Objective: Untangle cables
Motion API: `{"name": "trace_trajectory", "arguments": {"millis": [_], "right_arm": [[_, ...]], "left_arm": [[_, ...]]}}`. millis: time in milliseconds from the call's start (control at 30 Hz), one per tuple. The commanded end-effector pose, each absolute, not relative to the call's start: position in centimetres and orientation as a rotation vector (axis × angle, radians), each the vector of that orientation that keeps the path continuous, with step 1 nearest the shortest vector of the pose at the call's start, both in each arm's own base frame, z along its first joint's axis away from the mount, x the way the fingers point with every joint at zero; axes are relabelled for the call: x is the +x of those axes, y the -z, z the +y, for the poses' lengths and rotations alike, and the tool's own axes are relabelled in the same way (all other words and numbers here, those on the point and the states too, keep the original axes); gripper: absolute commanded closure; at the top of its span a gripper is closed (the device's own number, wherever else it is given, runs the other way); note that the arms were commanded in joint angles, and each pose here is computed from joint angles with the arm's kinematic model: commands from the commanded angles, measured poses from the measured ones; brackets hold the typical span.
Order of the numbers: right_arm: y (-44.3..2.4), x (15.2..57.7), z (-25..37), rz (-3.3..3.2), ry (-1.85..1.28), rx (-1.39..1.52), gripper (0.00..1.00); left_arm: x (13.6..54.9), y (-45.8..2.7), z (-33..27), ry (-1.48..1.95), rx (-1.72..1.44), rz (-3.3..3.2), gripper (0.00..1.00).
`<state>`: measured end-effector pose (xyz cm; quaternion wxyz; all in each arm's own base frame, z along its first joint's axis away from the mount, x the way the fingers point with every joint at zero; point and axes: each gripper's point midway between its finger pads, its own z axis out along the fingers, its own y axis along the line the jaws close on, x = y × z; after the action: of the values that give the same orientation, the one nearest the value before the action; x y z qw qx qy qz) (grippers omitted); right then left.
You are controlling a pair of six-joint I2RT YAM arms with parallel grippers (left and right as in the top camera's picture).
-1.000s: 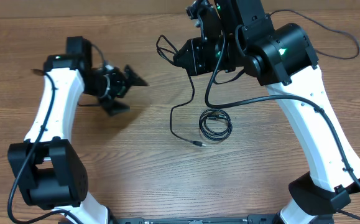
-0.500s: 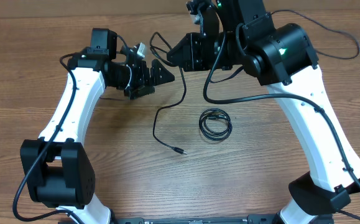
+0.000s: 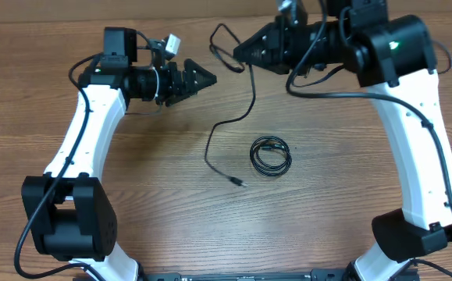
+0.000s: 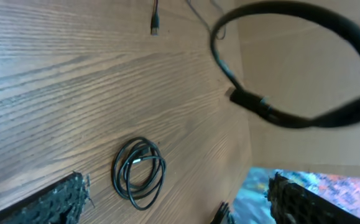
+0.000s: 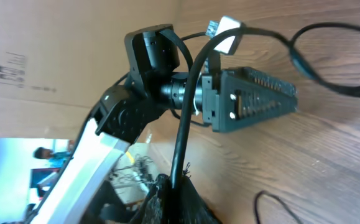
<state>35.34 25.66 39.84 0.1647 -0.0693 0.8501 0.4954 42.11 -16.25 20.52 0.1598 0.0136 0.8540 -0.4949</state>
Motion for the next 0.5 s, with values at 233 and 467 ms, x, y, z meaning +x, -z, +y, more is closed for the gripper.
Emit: {"name": "trace_trajectory", "arguments": {"millis": [233, 467], "right_arm": [[-42.1, 33.7, 25.9, 2.41, -1.683, -0.173, 0.96], [-43.6, 34.0, 26.3, 2.371, -1.765, -0.14, 0.96]], "left_arm": [[43.1, -24.1, -16.1, 1.561, 0.069, 2.285, 0.05], [42.9, -25.0, -16.5, 1.605, 0.129, 2.239, 0.05]]}}
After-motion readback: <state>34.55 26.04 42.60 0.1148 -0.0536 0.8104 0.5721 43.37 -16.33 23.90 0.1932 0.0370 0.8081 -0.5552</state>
